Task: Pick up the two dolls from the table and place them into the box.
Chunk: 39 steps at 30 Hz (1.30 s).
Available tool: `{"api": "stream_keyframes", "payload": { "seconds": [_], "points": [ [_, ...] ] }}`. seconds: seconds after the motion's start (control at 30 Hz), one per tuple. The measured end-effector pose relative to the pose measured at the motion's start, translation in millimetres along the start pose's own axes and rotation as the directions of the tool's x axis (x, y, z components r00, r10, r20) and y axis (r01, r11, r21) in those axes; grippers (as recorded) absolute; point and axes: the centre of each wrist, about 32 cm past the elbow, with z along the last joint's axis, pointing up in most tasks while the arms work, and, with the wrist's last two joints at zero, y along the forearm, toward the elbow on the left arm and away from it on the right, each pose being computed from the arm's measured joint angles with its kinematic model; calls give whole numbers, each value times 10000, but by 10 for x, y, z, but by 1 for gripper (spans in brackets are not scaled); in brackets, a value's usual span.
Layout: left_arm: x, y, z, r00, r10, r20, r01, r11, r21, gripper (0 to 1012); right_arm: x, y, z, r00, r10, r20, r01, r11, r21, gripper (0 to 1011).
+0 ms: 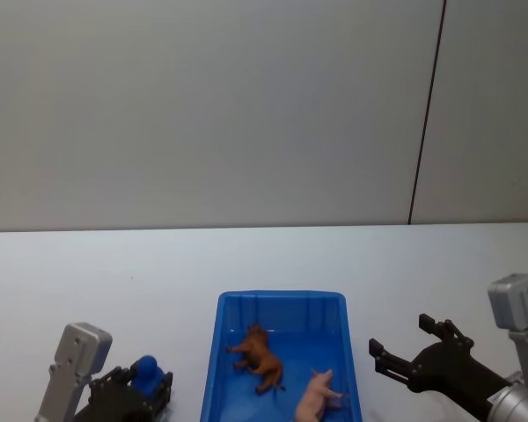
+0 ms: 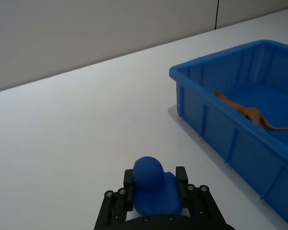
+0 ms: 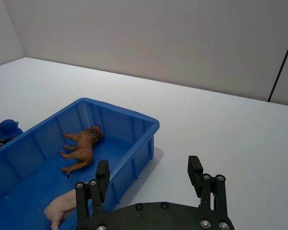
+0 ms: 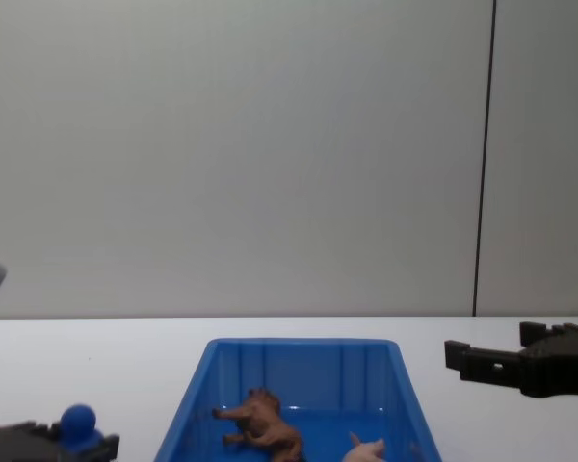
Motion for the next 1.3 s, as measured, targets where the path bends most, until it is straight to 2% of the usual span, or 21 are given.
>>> {"api": "stream_keyframes", "payload": {
  "seconds": [0.13, 0.17, 0.4, 0.43, 0.5, 0.53, 0.6, 0.7, 0.77, 0.8, 0.83, 0.87, 0.9, 0.93, 1.0, 1.03, 1.1, 1.13, 1.2, 1.23, 1.3],
  "points": [
    [1, -12, 105, 9997, -50, 237, 58, 9994, -345, 496, 0, 0, 0, 10000, -1, 0, 1, 10000, 1, 1001],
    [1, -12, 105, 9997, -50, 237, 58, 9994, -345, 486, 0, 0, 0, 10000, -1, 0, 1, 10000, 1, 1001],
    [-33, -66, 350, 9970, -312, 715, 393, 9926, -1150, 447, 0, 0, 0, 10000, 0, -1, 0, 10000, 1, 1001],
    [-38, -71, 367, 9965, -350, 755, 440, 9917, -1205, 440, 0, 0, 0, 10000, -1, 0, 1, 10000, 0, 1001],
    [-71, -107, 460, 9947, -521, 887, 651, 9865, -1506, 425, 0, 0, 0, 10000, -1, 0, 1, 10000, 1, 1001],
    [-71, -107, 460, 9947, -521, 887, 651, 9865, -1506, 421, 0, 0, 0, 10000, -1, 0, 1, 10000, 1, 1001],
    [-107, -140, 526, 9924, -711, 1004, 877, 9810, -1728, 403, 0, 0, 0, 10000, -1, 0, 1, 10000, 1, 1001],
    [-190, -210, 633, 9871, -1087, 1177, 1316, 9691, -2086, 379, 0, 0, 0, 10000, -1, 0, 1, 10000, 0, 1001],
    [-224, -236, 664, 9845, -1243, 1234, 1492, 9642, -2192, 379, 0, 0, 0, 10000, -1, 0, 1, 10000, 1, 1001],
    [-242, -251, 680, 9831, -1325, 1267, 1585, 9615, -2246, 392, 0, 0, 0, 10000, -1, 0, 1, 10000, 0, 1001],
    [-283, -283, 718, 9799, -1493, 1321, 1774, 9553, -2366, 458, 0, 0, 0, 10000, -1, 0, 1, 10000, 1, 1001],
    [-321, -312, 750, 9760, -1674, 1396, 1980, 9487, -2466, 478, 0, 0, 0, 10000, -1, 0, 1, 10000, 1, 1001],
    [-321, -312, 750, 9760, -1674, 1396, 1980, 9487, -2466, 495, 0, 0, 0, 10000, 0, 0, 0, 10000, 0, 1001],
    [-357, -340, 774, 9728, -1814, 1442, 2137, 9431, -2548, 554, 0, 0, 0, 10000, 0, 0, 0, 10000, 1, 1001],
    [-392, -366, 795, 9686, -1991, 1490, 2327, 9369, -2608, 603, 0, 0, 0, 10000, -1, 0, 1, 10000, 1, 1001],
    [-431, -397, 817, 9643, -2159, 1531, 2508, 9302, -2679, 642, 0, 0, 0, 10000, 0, 0, 0, 10000, 1, 1001],
    [-462, -419, 833, 9605, -2296, 1573, 2657, 9246, -2730, 699, 0, 0, 0, 10000, 0, 0, 0, 10000, 1, 1001],
    [-494, -441, 850, 9569, -2423, 1603, 2793, 9189, -2785, 748, 0, 0, 0, 10000, -1, 0, 1, 10000, 1, 1001],
    [-527, -464, 867, 9516, -2590, 1651, 2975, 9113, -2848, 782, 0, 0, 0, 10000, -1, 0, 1, 10000, 1, 1001],
    [-527, -464, 867, 9516, -2590, 1651, 2975, 9113, -2848, 825, 0, 0, 0, 10000, 0, 0, 0, 10000, 0, 1001],
    [-552, -482, 885, 9472, -2717, 1702, 3118, 9045, -2910, 888, 0, 0, 0, 10000, 0, -1, 0, 10000, 1, 1001]
  ]
}}
